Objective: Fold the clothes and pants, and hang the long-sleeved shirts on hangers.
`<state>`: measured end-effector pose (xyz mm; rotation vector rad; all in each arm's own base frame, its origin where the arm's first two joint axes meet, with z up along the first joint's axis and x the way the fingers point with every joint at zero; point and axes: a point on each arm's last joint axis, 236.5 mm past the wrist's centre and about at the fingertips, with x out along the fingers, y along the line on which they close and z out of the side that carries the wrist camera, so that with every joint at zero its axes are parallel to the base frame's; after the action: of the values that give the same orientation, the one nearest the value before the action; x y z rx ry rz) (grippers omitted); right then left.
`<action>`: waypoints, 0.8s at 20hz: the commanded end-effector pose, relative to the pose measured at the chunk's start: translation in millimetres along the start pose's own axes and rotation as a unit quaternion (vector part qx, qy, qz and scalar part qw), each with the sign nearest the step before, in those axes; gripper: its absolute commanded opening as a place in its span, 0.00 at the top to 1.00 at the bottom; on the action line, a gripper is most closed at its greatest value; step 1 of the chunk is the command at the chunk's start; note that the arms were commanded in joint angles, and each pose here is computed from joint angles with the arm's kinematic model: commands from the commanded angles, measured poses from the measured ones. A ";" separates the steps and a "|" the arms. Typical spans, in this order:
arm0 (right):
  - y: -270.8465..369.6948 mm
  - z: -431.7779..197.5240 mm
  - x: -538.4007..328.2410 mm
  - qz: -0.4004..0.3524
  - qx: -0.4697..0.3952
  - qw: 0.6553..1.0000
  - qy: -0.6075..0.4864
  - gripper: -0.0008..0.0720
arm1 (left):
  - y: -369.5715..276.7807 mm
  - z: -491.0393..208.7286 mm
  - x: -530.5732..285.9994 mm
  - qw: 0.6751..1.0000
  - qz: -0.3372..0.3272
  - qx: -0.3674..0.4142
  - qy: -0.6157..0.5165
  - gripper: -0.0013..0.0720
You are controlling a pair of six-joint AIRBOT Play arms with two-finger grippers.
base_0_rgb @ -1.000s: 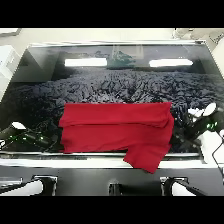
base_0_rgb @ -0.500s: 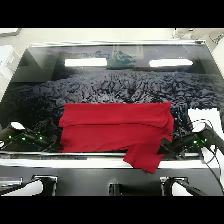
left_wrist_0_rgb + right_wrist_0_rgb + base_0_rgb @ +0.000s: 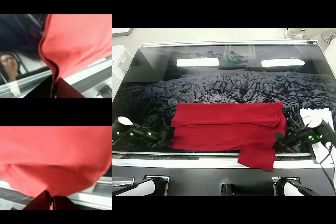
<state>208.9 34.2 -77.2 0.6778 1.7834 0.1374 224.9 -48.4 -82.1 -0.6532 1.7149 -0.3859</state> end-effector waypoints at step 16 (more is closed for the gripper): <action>77.8 231.4 -44.0 0.034 -0.047 0.993 -0.105 0.93 | -37.3 233.7 -35.5 0.995 0.003 -0.033 -0.089 0.96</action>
<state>446.0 9.5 -65.4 0.5940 1.5302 0.1703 453.6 -27.1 -69.8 -0.6781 1.5273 -0.2619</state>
